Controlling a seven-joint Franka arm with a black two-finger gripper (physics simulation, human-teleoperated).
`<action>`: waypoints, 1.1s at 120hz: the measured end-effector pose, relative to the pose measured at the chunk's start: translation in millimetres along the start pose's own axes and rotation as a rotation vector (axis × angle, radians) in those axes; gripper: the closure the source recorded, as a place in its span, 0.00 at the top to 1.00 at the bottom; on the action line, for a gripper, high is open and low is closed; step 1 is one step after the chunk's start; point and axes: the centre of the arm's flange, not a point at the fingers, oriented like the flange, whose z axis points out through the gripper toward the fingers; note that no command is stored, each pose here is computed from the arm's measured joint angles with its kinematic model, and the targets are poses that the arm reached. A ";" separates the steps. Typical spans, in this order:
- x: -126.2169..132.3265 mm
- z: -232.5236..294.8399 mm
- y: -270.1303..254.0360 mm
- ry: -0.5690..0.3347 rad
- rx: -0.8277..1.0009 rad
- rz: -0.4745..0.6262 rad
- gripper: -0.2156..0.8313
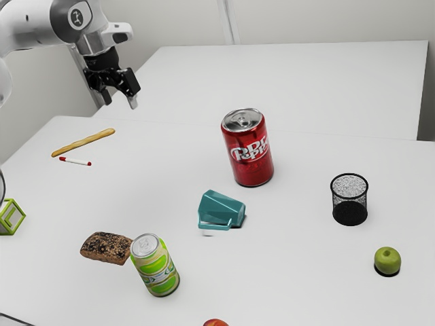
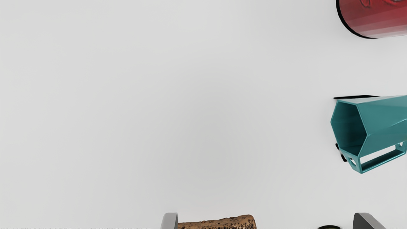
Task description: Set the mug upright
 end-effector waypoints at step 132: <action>-31.5 239.1 62.8 -0.005 -0.837 -0.148 0.79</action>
